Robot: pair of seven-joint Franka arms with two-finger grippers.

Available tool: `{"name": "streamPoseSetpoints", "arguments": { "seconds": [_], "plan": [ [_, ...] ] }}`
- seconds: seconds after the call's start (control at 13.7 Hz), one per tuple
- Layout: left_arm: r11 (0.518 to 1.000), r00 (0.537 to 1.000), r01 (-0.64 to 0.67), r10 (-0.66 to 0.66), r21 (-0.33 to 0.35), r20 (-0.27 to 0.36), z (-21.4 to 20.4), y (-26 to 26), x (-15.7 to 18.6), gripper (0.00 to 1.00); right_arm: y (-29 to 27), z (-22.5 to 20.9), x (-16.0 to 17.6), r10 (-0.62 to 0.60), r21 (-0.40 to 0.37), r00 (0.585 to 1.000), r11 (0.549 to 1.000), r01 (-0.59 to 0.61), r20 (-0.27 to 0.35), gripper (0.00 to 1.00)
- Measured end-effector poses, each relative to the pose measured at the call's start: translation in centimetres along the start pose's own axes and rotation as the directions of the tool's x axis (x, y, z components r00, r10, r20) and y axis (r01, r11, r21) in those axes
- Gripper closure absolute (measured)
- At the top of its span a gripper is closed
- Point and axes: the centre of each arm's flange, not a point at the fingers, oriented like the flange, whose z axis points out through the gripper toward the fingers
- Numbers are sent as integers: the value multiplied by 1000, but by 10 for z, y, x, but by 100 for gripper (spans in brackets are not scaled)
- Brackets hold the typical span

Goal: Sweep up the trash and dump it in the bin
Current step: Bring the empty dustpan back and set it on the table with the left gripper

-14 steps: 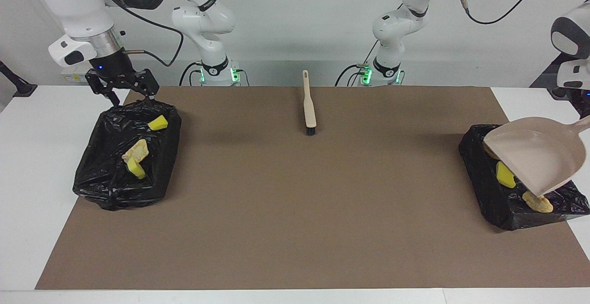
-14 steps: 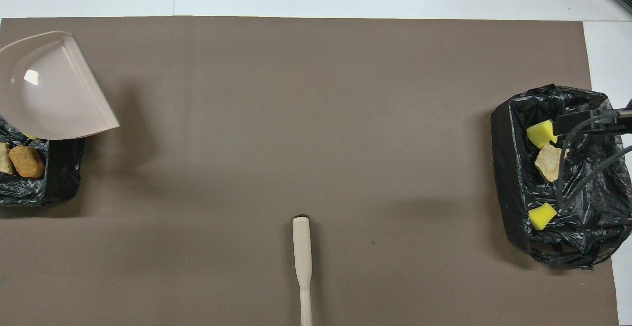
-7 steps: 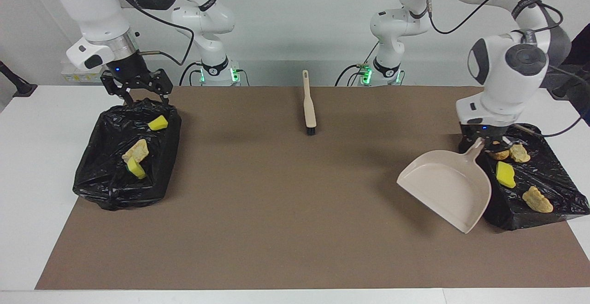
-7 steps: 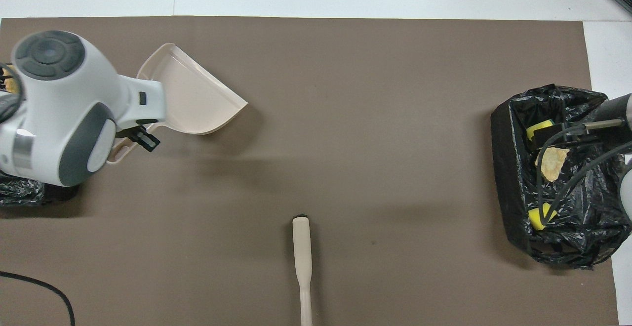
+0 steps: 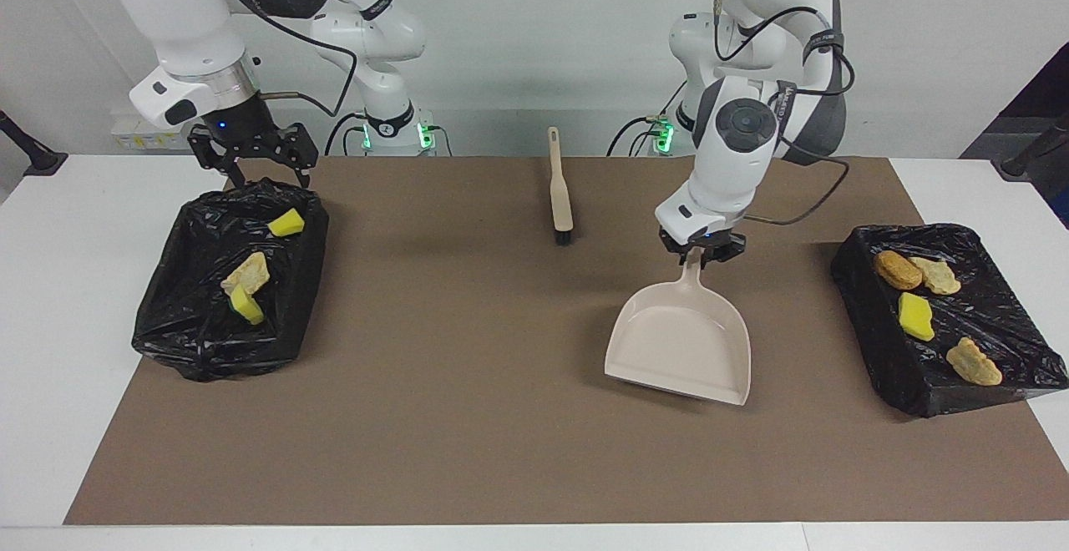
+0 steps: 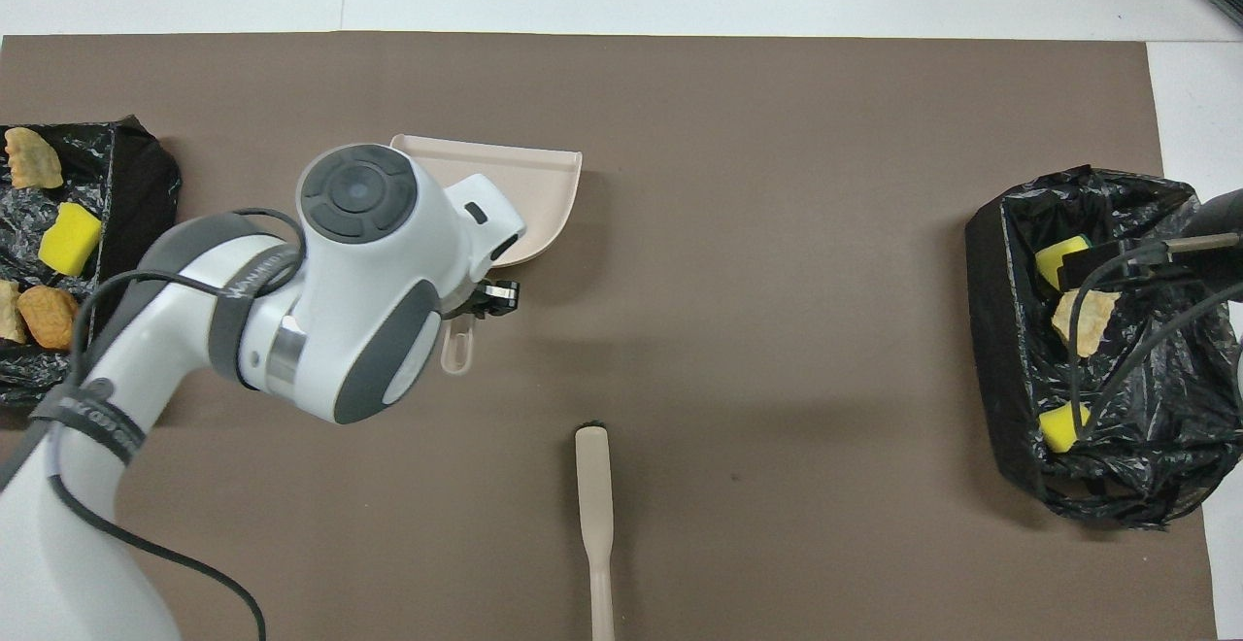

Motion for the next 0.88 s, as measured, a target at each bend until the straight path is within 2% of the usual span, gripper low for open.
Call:
{"name": "streamPoseSetpoints", "arguments": {
  "seconds": [0.15, 0.37, 0.88],
  "plan": [
    [999, 999, 25, -26, -29, -19, 11, 43, -11, 67, 0, 0, 0, 0, 0, 1000, 1000, 0, 0, 0],
    [998, 999, -15, 12, -54, -43, 22, 91, -29, 67, 0, 0, 0, 0, 0, 1000, 1000, 0, 0, 0],
    [999, 1000, -31, 31, -33, 4, 61, 103, -33, 67, 0, 0, 0, 0, 0, 1000, 1000, 0, 0, 0]
  ]
}}
